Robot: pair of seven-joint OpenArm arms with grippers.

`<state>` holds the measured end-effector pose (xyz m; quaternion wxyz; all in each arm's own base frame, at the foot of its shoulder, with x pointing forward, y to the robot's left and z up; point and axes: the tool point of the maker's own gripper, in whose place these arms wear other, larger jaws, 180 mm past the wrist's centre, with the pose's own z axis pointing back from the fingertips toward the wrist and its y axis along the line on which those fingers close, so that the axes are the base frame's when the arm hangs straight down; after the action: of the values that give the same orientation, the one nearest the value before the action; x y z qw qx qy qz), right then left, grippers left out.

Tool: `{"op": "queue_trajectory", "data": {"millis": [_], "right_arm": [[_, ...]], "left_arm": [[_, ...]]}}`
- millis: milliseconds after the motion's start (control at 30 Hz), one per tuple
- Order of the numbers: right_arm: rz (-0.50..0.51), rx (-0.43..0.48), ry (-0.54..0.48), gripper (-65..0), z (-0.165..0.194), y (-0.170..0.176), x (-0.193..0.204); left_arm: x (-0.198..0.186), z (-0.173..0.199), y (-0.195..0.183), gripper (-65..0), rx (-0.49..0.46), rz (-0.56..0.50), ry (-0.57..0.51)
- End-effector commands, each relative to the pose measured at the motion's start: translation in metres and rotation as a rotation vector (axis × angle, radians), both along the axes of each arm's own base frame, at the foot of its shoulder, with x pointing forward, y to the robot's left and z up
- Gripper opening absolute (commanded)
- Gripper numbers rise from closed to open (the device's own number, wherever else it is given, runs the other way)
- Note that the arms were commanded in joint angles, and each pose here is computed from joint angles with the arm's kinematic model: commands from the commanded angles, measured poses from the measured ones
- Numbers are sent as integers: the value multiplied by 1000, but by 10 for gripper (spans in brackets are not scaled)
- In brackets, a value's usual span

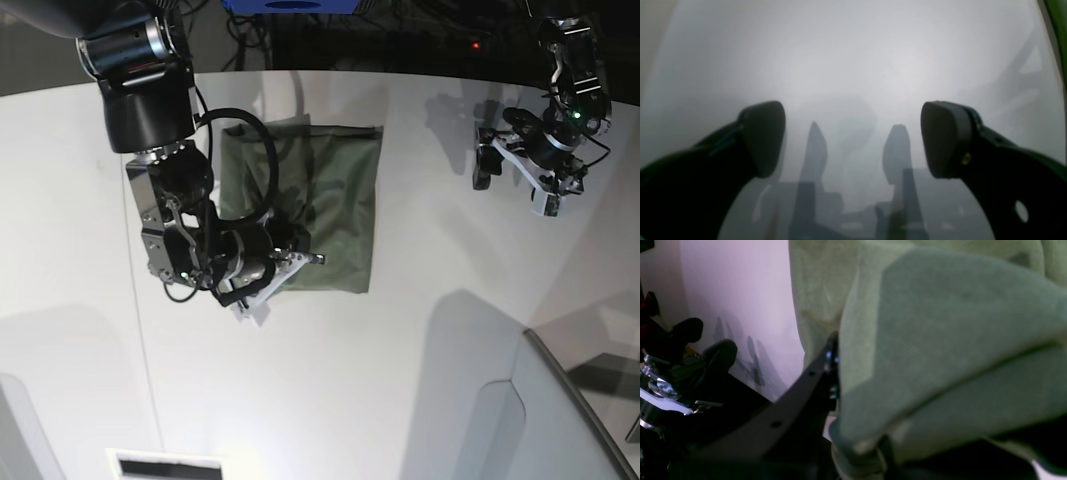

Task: Layout the t-shirt on the table in an organized manner, then fold the t-shirt properly
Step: 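Press the folded square flat with the right gripper, withdraw the left gripper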

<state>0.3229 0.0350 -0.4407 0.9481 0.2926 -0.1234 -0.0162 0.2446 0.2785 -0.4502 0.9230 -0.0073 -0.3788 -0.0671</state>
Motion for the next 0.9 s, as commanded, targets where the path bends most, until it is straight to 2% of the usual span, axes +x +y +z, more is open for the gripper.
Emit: {"op": "queue_trajectory", "data": {"millis": [0, 200, 267, 333, 500, 567, 733, 867], "right_arm": [[-11, 35, -49, -648, 16, 6, 16], [-11, 35, -44, -647, 15, 6, 14], [-11, 35, -43, -627, 14, 6, 13], [-9, 42, -42, -557, 16, 10, 13], [-1, 50, -33, -314, 16, 14, 10], [-4, 63, -32, -254, 17, 16, 10], [-34, 205, 85, -231, 10, 34, -1], [-33, 218, 105, -231, 8, 37, -4]], "left_arm": [[7, 10, 4, -25, 4, -1, -41], [7, 10, 5, -25, 7, -2, -37], [7, 10, 5, -25, 7, -2, -37], [6, 8, 5, -25, 6, 0, -33], [-1, -5, 7, -25, -10, 17, 1], [-2, -6, 8, -25, -11, 19, 6], [-1, -5, 10, -25, -9, 19, 2], [-1, -5, 10, -25, -7, 20, 2]]}}
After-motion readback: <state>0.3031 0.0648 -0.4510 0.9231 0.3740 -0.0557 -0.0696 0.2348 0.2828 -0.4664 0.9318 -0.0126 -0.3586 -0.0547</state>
